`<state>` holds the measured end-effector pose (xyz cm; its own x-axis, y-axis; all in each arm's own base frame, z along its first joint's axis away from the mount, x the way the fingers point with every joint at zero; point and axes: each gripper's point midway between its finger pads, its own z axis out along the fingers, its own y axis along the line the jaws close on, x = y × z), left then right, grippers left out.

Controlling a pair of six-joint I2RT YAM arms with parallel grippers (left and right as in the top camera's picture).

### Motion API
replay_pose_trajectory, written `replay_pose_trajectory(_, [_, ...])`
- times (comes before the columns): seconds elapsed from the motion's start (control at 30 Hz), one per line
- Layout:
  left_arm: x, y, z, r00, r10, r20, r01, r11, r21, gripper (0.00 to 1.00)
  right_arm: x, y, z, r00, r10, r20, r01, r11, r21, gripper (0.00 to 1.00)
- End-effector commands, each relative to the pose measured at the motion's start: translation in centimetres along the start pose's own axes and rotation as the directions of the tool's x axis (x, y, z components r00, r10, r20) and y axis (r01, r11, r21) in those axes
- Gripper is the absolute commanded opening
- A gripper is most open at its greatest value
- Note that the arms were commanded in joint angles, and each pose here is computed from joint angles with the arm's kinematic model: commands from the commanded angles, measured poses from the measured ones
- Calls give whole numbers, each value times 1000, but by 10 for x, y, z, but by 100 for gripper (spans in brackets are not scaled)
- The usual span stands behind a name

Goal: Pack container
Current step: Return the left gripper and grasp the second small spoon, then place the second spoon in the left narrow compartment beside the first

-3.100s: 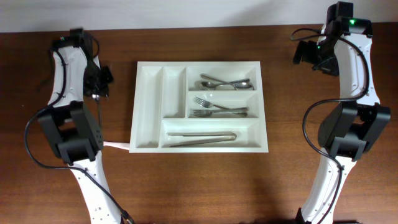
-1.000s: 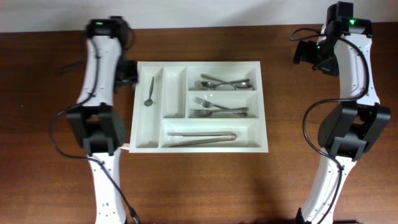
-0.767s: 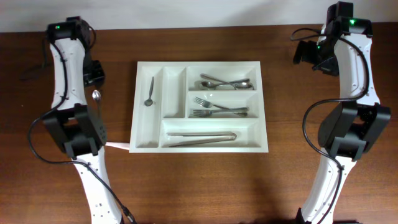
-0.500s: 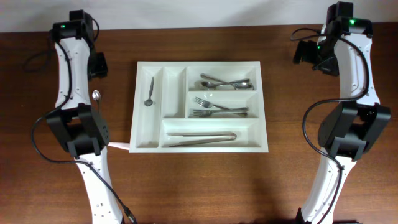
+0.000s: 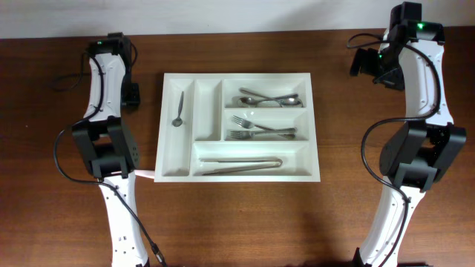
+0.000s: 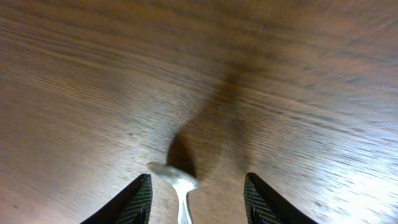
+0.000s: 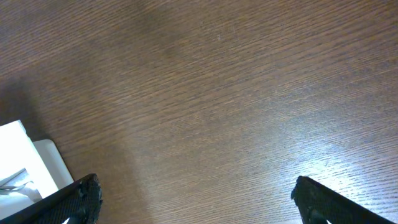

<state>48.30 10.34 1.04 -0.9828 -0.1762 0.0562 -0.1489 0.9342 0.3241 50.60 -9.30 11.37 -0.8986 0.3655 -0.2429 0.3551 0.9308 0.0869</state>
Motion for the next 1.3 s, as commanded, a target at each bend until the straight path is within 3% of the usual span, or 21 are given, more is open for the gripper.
replay_pose_trajectory(0.0, [2, 13, 1, 1000, 0, -9, 0, 998, -58, 50, -8, 1, -22, 998, 12, 54, -11, 1000, -9, 99])
replay_pose_trajectory(0.9, [4, 10, 41, 998, -29, -62, 23, 995, -96, 49, -8, 1, -22, 999, 11, 54, -11, 1000, -9, 99])
replay_pose_trajectory(0.97, [6, 8, 49, 997, -24, -78, 16, 995, -97, 41, -8, 1, -22, 999, 11, 53, -11, 1000, -8, 99])
replay_pose_trajectory(1.27, [6, 5, 56, 996, -22, -85, 13, 995, -96, 30, -8, 1, -22, 999, 12, 53, -11, 1000, -8, 99])
